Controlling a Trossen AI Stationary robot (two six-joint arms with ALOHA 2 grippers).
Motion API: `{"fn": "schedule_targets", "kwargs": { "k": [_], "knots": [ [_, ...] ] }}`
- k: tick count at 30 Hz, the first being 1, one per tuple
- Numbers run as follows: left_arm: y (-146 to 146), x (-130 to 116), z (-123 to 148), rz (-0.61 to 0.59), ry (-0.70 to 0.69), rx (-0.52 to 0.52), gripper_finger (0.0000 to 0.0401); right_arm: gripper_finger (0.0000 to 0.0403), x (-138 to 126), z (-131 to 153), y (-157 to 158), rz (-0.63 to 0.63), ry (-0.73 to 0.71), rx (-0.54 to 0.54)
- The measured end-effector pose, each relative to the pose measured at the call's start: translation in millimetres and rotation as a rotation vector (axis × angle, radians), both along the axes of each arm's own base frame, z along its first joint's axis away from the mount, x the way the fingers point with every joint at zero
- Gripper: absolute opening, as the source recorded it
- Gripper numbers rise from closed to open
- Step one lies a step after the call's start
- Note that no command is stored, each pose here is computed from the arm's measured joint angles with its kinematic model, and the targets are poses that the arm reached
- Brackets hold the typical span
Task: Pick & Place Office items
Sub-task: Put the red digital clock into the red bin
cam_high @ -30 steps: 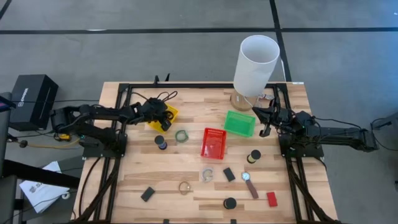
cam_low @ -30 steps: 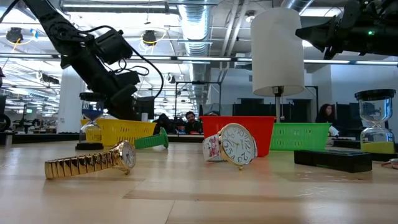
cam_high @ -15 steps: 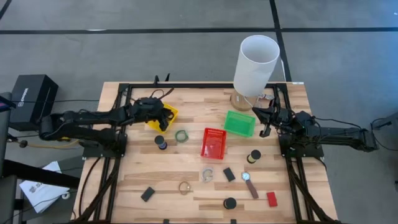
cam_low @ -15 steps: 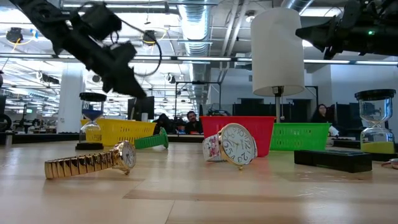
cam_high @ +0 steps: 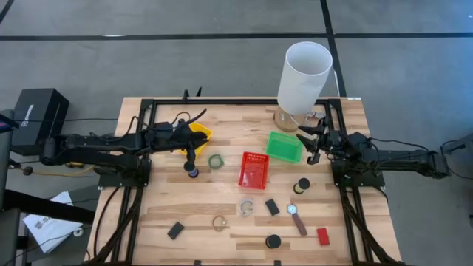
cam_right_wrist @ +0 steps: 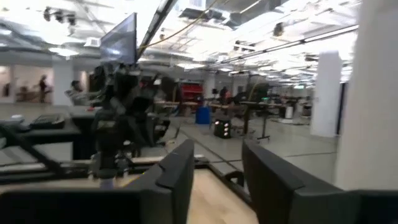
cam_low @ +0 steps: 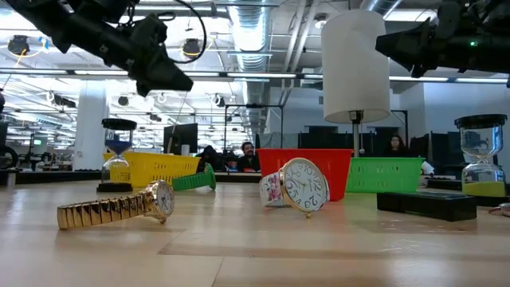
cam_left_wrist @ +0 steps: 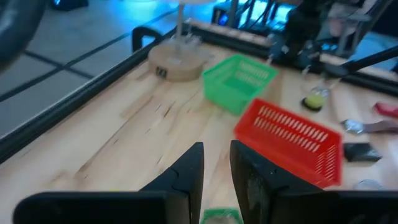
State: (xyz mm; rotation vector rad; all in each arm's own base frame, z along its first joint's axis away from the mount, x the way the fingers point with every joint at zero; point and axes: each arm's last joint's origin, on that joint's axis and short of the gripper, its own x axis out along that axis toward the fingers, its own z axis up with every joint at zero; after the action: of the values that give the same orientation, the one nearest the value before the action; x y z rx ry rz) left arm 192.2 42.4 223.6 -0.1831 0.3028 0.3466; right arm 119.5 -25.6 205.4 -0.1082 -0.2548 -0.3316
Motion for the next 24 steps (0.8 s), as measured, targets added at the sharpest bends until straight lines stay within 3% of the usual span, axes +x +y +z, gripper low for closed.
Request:
{"fn": "schedule_targets", "kwargs": {
  "k": [10, 16, 24],
  "knots": [
    [-15, 7, 16, -0.08, -0.164, 0.035, 0.0074, 0.0211, 4, 5, 2, 0.114, -0.073, 0.007],
    [-26, 9, 23, -0.137, -0.24, 0.042, 0.0074, 0.0215, 11, 10, 2, 0.142, -0.071, -0.001],
    [-36, 10, 27, -0.196, -0.271, 0.104, 0.0074, 0.0201, 40, 16, 4, 0.216, 0.055, 0.02]
  ]
}}
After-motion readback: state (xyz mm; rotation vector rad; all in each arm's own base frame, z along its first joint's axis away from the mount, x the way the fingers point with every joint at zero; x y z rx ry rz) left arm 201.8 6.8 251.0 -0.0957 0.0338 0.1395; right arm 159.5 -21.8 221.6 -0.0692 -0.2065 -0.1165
